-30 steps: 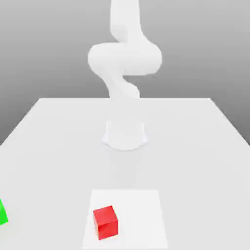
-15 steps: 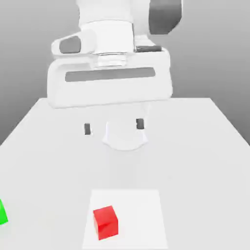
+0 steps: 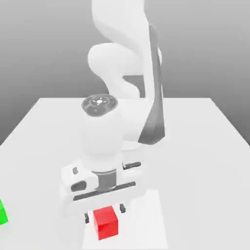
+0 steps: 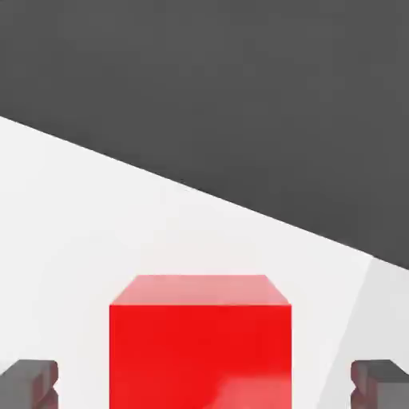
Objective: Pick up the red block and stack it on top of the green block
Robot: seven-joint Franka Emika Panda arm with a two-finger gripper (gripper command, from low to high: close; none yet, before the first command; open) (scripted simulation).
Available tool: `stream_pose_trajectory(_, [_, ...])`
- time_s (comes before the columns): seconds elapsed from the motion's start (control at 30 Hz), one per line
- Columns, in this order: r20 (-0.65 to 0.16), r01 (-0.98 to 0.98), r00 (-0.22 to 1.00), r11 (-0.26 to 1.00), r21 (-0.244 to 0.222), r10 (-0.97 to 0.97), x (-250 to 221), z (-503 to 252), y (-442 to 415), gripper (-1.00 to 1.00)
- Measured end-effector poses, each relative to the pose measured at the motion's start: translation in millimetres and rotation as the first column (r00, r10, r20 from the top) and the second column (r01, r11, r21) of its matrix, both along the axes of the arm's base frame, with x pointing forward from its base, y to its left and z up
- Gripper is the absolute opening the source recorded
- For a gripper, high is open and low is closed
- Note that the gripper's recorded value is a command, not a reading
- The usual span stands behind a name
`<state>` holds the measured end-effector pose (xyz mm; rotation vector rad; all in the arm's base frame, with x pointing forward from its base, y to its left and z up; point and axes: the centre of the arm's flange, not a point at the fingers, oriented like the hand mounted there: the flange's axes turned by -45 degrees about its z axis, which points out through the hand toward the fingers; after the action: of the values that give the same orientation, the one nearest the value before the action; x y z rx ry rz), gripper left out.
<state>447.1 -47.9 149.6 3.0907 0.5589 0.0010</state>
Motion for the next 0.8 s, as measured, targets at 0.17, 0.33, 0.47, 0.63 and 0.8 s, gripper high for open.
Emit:
stream_pose_trajectory(0.17, [-0.001, 0.001, 1.000, 1.000, 0.000, -0.001, -1, -5, 0, -1.00])
stream_pose_trajectory(0.33, [-0.001, -0.001, 1.000, 1.000, 0.000, 0.001, 1, 39, 0, -1.00])
stream_pose_trajectory(0.47, [-0.007, 0.181, 0.983, 0.983, 0.002, -0.181, 6, 65, -68, -1.00])
stream_pose_trajectory(0.63, [-0.008, 0.479, 0.878, 0.878, 0.002, -0.479, -9, 81, -192, -1.00])
stream_pose_trajectory(0.8, [-0.001, 0.680, 0.733, 0.733, 0.002, -0.680, -40, 53, -291, -1.00])
